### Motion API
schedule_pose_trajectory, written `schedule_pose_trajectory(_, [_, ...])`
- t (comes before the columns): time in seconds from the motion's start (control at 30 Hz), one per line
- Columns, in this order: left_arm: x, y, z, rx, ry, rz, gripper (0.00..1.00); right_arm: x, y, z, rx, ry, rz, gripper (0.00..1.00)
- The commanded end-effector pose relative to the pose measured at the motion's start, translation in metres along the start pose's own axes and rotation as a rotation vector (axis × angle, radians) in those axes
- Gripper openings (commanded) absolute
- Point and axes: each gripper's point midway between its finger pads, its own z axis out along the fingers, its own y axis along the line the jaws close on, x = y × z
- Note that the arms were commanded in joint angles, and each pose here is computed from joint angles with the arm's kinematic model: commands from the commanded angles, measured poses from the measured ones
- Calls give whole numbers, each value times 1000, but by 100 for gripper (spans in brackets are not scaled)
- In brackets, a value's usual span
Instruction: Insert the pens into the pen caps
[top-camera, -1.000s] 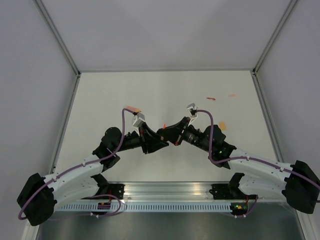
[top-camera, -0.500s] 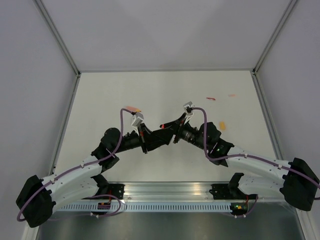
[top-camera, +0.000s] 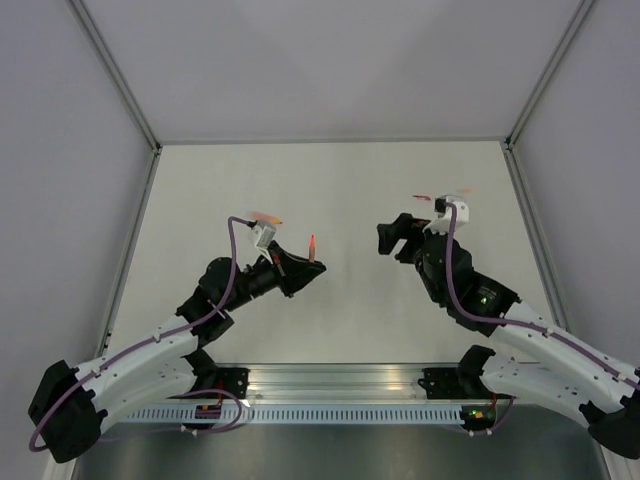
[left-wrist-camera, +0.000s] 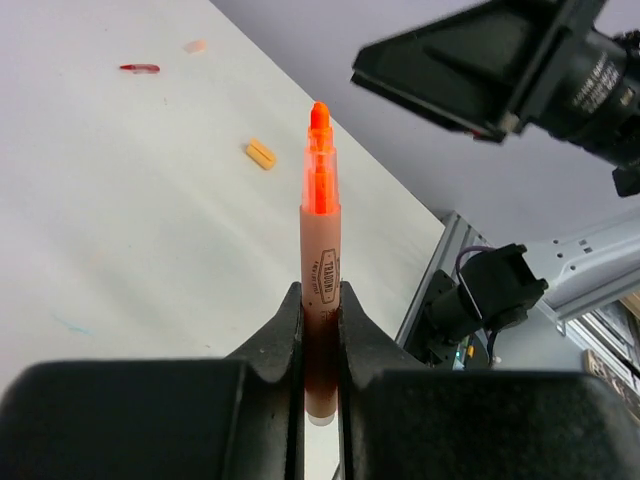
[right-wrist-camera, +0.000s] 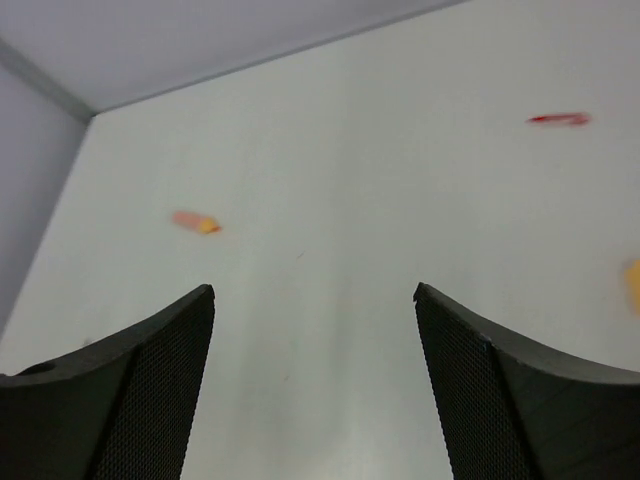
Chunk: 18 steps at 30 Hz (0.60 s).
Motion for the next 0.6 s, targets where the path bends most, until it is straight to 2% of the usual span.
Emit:
schedule_pose_trajectory(0.0, [-21,1,-1,-32,-75,40,2,-54,-58,11,335,-106,-156,87])
schedule_pose_trajectory(0.03, [-22,6,-3,-58,-87,41,2,-68,-69,21,352,-84,-255,89])
schedule_pose_trajectory(0.07, [-23,9,-5,-73,-96,47,2,-93,-66,28,345,-106,-298,89])
schedule_pose_trajectory(0.1, [-25,11,-6,-87,-106,49,2,-99,-71,46,368,-103,-353,88])
schedule_pose_trajectory(0.13, [-29,12,-9,-102,-127,50,2,-117,-94,54,432,-108,-441,88])
schedule_pose_trajectory(0.2, [-31,13,-12,-111,-142,42,2,-130,-102,86,386,-89,-495,88])
schedule_pose_trajectory(0.23, [-33,12,-15,-111,-153,40,2,-150,-125,92,413,-81,-575,87])
schedule_pose_trajectory(0.27, [-34,12,-16,-110,-161,35,2,-148,-126,104,348,-45,-622,87])
schedule_pose_trajectory(0.3, [-34,12,-17,-114,-163,32,2,-142,-142,118,355,10,-670,87])
schedule_pose_trajectory(0.37, [-35,13,-19,-122,-174,26,2,-162,-171,125,423,26,-734,86])
schedule_pose_trajectory(0.4, [-34,14,-20,-126,-175,25,2,-153,-189,137,442,81,-742,87])
schedule_pose_trajectory(0.43, [-35,16,-20,-137,-180,25,2,-171,-207,138,483,74,-737,86])
schedule_pose_trajectory(0.5, [-35,18,-21,-148,-181,17,2,-165,-233,153,496,134,-728,87])
schedule_pose_trajectory(0.53, [-34,18,-21,-150,-180,13,2,-182,-243,156,515,113,-716,87])
schedule_pose_trajectory(0.57, [-33,18,-20,-148,-179,-3,2,-171,-252,171,503,158,-715,87])
